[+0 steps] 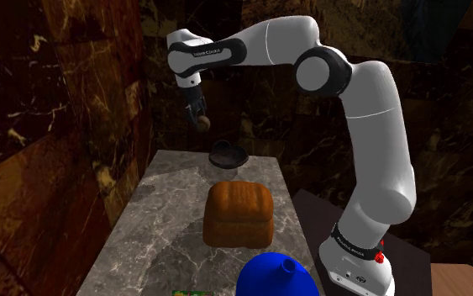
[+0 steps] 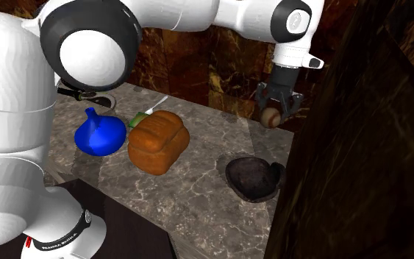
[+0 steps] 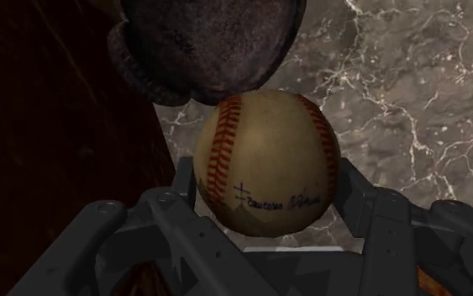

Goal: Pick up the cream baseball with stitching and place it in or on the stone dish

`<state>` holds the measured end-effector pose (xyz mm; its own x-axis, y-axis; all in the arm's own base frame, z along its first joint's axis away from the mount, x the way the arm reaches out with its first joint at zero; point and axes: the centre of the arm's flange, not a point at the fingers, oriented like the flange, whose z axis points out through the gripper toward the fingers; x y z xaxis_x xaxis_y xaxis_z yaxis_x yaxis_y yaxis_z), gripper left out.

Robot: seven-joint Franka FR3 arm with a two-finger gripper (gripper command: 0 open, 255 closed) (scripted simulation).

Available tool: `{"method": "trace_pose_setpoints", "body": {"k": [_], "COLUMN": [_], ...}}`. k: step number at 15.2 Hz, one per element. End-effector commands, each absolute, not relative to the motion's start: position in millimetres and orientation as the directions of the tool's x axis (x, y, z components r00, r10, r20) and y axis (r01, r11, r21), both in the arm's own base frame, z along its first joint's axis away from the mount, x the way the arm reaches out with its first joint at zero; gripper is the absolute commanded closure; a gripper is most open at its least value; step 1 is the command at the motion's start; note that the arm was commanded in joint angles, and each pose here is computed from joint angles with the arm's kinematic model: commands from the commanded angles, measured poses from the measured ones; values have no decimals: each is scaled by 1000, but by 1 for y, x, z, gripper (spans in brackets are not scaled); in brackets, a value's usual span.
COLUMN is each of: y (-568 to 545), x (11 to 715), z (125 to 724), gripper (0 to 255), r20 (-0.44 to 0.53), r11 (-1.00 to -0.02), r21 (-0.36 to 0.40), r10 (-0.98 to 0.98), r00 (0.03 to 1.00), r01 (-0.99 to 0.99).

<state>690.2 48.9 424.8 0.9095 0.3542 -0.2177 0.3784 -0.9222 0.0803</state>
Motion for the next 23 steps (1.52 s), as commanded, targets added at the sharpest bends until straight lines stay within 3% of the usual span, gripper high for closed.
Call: {"method": "trace_pose_setpoints", "body": {"k": [1,8,23], "y": [29,-44,-44], "x": [669,598,598], "z": [425,425,354], "gripper": [255,255,255], "r20": [-217,-217,-217], "r11": [-922,-922,-922], "r21": [80,80,80], "r10": [355,355,355], "r00": [909,909,909], "r01": [379,379,379]}}
